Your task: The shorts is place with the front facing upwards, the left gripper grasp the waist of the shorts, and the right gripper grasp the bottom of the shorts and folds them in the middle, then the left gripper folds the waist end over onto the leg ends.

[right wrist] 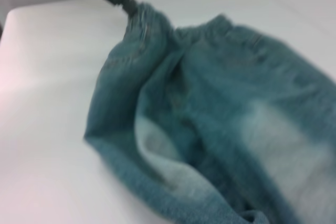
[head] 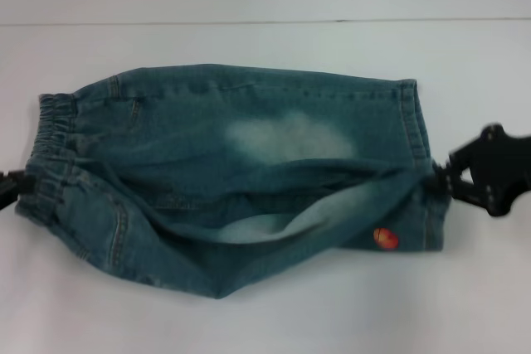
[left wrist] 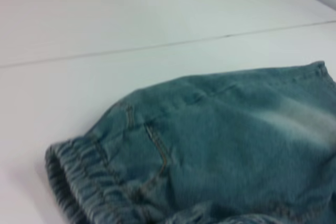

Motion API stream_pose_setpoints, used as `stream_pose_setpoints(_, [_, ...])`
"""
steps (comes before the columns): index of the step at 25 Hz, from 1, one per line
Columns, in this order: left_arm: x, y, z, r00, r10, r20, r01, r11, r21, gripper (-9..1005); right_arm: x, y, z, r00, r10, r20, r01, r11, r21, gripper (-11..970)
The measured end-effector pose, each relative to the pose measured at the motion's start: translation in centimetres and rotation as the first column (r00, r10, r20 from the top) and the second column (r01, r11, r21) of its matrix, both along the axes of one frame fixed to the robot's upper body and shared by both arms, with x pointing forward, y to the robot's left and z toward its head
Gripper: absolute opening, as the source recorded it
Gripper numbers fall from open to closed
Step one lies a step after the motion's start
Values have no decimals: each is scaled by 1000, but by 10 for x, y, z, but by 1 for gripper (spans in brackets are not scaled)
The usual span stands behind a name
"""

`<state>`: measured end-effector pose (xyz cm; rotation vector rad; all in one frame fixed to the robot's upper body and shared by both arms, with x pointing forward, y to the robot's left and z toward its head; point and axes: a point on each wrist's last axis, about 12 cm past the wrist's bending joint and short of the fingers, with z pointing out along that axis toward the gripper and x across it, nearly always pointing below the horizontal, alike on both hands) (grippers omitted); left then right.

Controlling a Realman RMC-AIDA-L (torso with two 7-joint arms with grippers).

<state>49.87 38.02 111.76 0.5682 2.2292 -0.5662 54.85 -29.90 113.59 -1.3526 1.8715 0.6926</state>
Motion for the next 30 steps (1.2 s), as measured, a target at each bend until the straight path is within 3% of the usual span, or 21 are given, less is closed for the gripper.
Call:
stream_pose_setpoints(6, [13, -2, 10, 998, 21, 56, -20, 1000, -19, 58, 13, 3, 7, 994, -72, 83, 69, 996, 49, 40])
stream_pose_setpoints(11, [24, 6, 13, 988, 112, 105, -112, 994, -13, 59, 27, -4, 9, 968, -198, 155, 189, 979, 72, 40])
stream_pose_setpoints(23, [53, 7, 10, 954, 231, 194, -242, 970, 36, 60, 61, -9, -9, 860, -441, 255, 431, 897, 100, 38])
stream_pose_setpoints(30, [73, -13, 1, 956, 207, 206, -229, 969, 92, 60, 73, 1, -22, 842, -459, 284, 457, 886, 77, 31])
